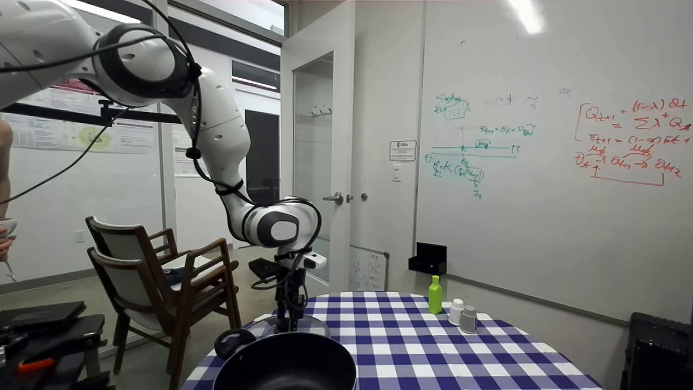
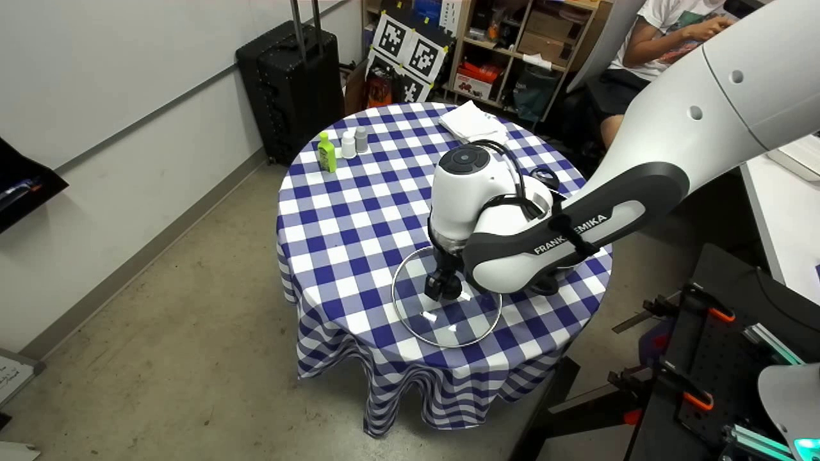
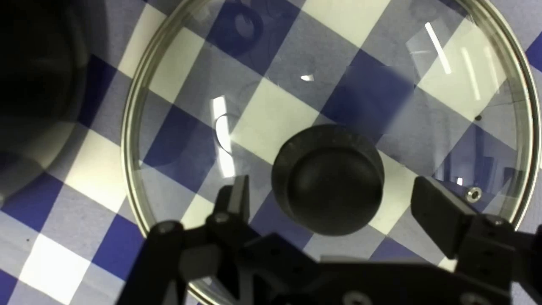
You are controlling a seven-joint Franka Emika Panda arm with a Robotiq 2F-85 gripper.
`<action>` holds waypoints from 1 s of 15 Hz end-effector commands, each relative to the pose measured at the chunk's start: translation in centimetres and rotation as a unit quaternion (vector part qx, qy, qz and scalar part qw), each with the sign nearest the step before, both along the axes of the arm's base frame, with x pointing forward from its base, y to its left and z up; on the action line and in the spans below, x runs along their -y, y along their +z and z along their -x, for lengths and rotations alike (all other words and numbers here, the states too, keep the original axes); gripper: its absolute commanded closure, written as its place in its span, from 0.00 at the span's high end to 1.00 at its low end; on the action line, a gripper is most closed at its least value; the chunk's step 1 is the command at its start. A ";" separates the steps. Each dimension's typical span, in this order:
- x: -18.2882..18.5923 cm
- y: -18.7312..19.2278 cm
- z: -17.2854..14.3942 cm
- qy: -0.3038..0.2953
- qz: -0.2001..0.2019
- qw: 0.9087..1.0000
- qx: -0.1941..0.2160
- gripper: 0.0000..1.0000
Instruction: Put the glass lid on the pot
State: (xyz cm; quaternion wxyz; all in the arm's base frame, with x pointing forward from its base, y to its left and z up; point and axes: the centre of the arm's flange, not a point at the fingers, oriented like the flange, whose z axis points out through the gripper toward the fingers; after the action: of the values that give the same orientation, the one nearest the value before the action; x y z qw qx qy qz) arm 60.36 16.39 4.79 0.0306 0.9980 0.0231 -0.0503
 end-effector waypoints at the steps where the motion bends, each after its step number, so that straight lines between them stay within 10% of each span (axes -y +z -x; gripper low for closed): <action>1: 0.2 -0.2 -0.4 0.008 -0.002 1.000 -0.001 0.69; 7: 0.0 0.2 -0.2 0.009 0.000 1.000 -0.011 0.27; 15: -3.9 5.0 1.0 0.023 -0.035 0.999 -0.021 0.26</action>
State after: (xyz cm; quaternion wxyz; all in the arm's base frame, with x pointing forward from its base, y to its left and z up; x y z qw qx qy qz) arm 59.97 18.34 5.74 0.0190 0.9975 0.0336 -0.0599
